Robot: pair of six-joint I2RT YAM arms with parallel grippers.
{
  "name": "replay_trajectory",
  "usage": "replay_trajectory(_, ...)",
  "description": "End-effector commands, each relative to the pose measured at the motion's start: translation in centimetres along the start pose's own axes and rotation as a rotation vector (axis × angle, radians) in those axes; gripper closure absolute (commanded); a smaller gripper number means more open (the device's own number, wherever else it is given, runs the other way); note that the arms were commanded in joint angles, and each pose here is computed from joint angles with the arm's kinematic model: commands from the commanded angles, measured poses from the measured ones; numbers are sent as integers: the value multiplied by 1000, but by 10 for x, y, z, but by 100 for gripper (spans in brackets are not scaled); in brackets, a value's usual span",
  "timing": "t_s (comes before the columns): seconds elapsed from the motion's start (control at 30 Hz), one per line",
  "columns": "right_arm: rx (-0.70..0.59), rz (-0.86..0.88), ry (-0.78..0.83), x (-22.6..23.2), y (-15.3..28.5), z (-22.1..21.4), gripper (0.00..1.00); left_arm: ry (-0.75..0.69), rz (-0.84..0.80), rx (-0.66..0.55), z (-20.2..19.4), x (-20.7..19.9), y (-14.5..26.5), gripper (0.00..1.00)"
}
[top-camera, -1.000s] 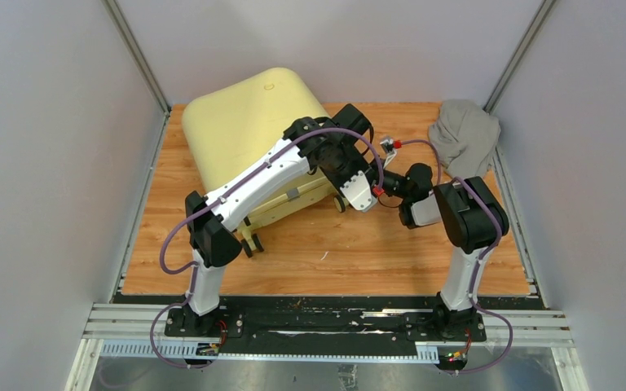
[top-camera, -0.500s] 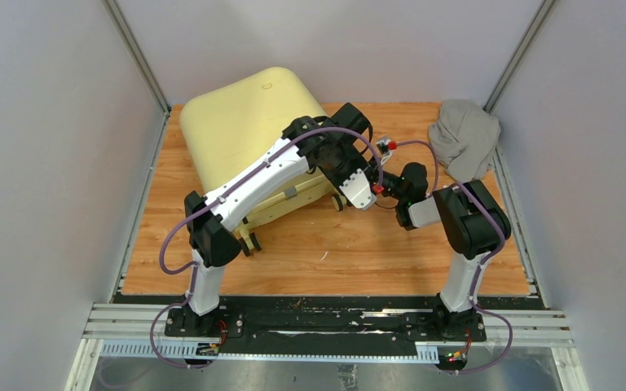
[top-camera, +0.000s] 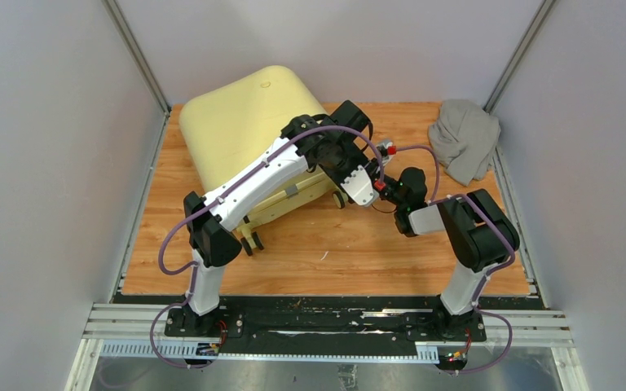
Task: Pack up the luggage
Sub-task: Zip the luggage at the center of the board.
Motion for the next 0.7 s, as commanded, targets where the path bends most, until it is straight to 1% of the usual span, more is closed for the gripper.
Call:
replay_trajectory(0.0,-32,-74,81,-3,1,8,100,-12,364,-43,13,52,87,100)
replay_trajectory(0.23,15,-93,165,8,4,-3,100,32,385,-53,13,55,88,100)
replay_trajectory(0.33,6,-108,224,18,5,-1,100,74,422,-69,13,61,90,100)
replay_trajectory(0.5,28,-110,327,32,0,3,100,161,490,-100,13,70,94,100)
replay_trajectory(0.67,30,-109,384,45,-3,8,100,235,542,-98,8,73,89,100)
Point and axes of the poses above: each gripper's point midway between its finger pads, its own y axis back along the fingers, its own x axis along the line the jaws close on, z = x × y, the point moved 6 cm from there along y, back along the fingers, and after that the axes turned 12 degrees about y, right-handed, at the moved point
